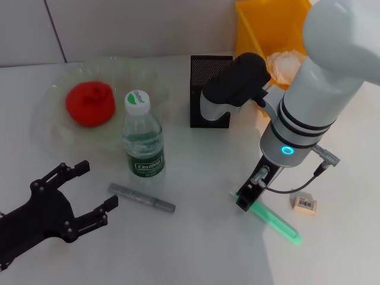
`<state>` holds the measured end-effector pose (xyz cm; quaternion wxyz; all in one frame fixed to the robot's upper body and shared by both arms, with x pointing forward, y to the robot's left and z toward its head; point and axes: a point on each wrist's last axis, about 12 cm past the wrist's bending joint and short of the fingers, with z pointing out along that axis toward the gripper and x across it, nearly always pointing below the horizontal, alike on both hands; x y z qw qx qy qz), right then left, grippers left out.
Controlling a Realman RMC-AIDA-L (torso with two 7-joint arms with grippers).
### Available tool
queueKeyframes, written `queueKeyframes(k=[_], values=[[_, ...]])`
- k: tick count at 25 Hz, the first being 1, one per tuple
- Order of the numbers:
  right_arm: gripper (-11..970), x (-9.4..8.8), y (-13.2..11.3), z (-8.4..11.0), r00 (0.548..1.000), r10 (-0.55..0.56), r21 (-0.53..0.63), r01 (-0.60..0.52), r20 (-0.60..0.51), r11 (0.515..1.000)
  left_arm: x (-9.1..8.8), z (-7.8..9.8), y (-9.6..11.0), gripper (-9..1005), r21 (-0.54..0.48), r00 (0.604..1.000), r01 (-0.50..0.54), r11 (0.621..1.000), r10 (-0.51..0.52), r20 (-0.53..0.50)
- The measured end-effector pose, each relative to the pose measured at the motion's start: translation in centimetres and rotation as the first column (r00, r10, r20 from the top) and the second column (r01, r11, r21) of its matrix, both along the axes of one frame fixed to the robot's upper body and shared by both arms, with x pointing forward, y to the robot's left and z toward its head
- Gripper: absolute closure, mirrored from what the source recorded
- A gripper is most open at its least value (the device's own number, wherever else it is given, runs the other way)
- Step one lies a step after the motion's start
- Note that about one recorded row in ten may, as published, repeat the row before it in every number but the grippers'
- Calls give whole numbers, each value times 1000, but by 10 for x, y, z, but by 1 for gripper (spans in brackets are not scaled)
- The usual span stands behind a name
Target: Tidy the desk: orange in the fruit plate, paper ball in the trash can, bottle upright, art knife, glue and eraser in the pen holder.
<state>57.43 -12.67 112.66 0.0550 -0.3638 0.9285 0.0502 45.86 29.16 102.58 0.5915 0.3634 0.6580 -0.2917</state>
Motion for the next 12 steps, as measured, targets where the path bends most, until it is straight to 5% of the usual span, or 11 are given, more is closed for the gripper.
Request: queueKeyframes(k=[12], values=[[614,0,0,-1,1000,7,-11,-7,-7,1000,-1,-1,0,127,-2,1000,-1,1000,1,-4]])
